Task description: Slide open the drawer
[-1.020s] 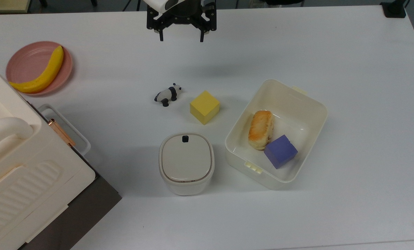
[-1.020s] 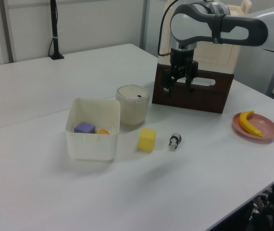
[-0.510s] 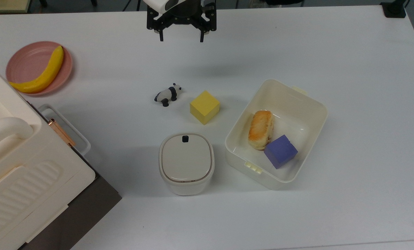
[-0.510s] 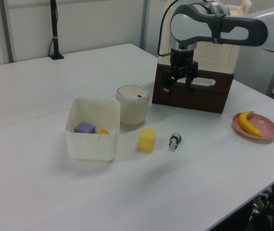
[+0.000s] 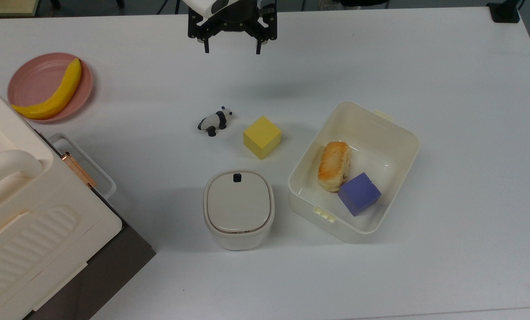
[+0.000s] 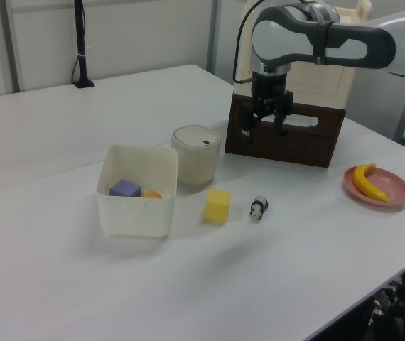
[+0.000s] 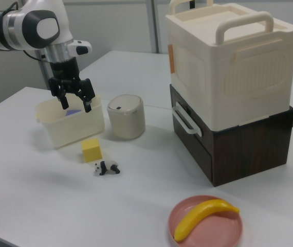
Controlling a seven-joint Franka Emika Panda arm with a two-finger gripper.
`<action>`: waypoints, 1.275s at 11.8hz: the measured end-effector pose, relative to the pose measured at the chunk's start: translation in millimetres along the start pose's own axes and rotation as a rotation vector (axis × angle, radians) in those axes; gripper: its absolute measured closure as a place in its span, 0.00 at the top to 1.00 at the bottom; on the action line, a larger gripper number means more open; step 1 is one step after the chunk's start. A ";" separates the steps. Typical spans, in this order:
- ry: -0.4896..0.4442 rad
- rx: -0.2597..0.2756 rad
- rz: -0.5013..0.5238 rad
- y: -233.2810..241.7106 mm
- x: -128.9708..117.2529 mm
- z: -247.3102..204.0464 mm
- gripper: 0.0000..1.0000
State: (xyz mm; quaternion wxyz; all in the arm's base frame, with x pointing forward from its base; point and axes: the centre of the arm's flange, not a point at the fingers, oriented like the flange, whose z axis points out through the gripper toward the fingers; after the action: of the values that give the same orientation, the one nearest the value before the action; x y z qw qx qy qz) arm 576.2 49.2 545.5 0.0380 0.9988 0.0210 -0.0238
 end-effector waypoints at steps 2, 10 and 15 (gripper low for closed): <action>-0.010 -0.001 -0.071 2.1 2.4 5.9 1.00; 0.015 -0.067 -0.470 99.2 40.3 39.8 1.00; 0.152 -0.243 -0.464 173.8 80.7 83.2 1.00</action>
State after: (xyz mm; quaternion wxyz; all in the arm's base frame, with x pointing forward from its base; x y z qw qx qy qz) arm 660.5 -127.1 471.7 0.1492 0.9543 0.2550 0.0459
